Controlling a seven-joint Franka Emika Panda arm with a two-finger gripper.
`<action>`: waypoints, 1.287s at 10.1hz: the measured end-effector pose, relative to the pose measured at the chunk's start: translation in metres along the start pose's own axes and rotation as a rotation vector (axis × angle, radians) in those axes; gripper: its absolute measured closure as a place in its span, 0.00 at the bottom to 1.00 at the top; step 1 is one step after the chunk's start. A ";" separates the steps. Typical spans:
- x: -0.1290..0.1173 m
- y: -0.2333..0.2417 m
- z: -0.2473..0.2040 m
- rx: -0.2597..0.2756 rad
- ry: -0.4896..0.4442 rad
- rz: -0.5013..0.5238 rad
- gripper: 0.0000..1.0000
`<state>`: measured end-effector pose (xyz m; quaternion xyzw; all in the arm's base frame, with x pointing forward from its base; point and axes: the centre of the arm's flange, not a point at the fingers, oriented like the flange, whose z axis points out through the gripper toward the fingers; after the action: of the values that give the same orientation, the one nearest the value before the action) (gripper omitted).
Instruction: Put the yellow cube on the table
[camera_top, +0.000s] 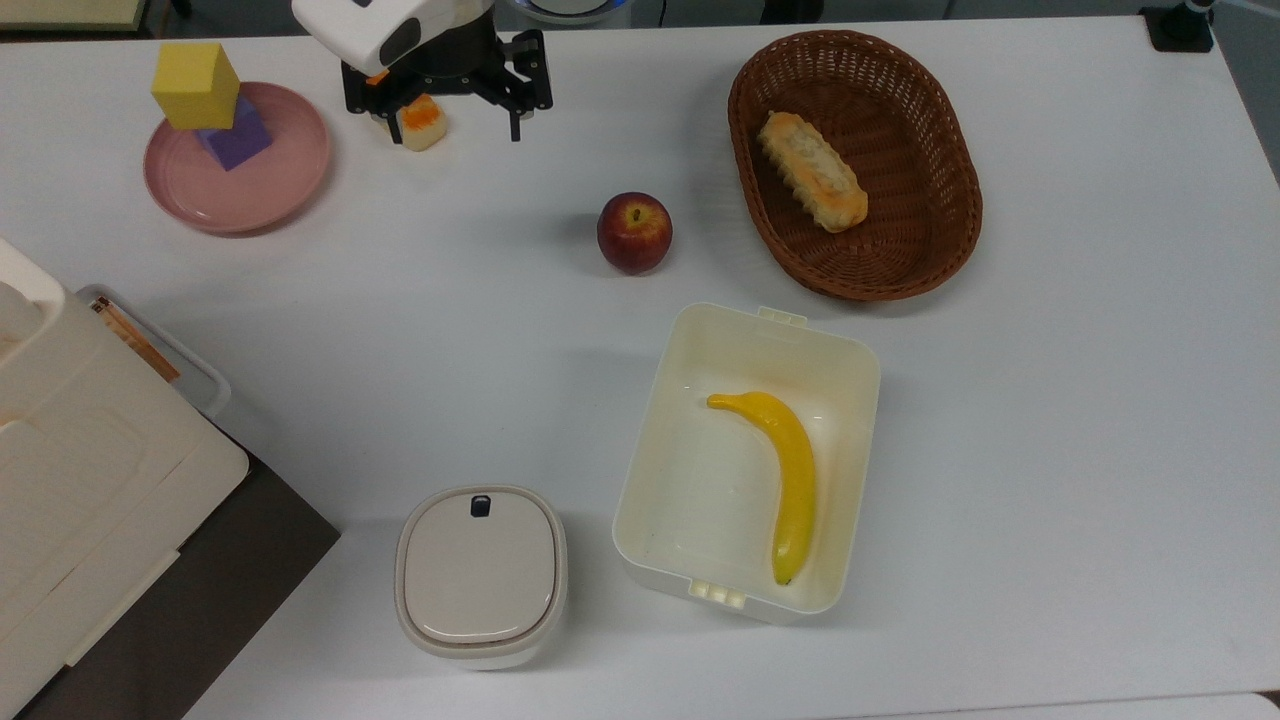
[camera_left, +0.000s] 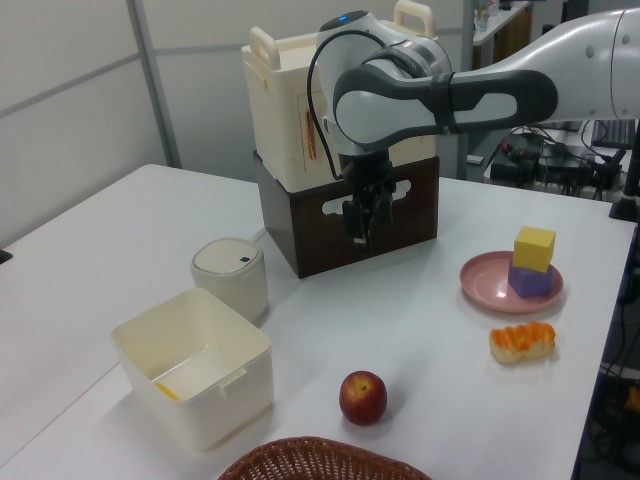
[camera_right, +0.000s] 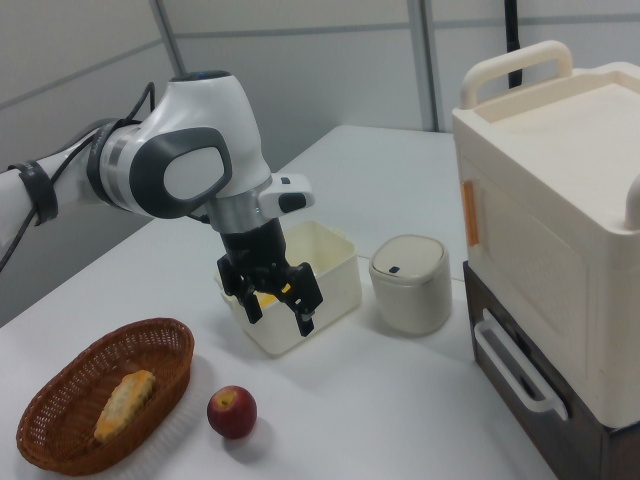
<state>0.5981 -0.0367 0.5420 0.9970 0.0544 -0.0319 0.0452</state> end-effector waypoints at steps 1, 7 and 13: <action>0.000 0.000 0.000 0.000 0.000 0.000 0.00; 0.003 -0.006 0.004 0.000 -0.006 -0.010 0.00; 0.000 -0.004 0.006 0.003 -0.027 -0.007 0.00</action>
<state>0.5977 -0.0330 0.5355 0.9963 0.0572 -0.0457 0.0444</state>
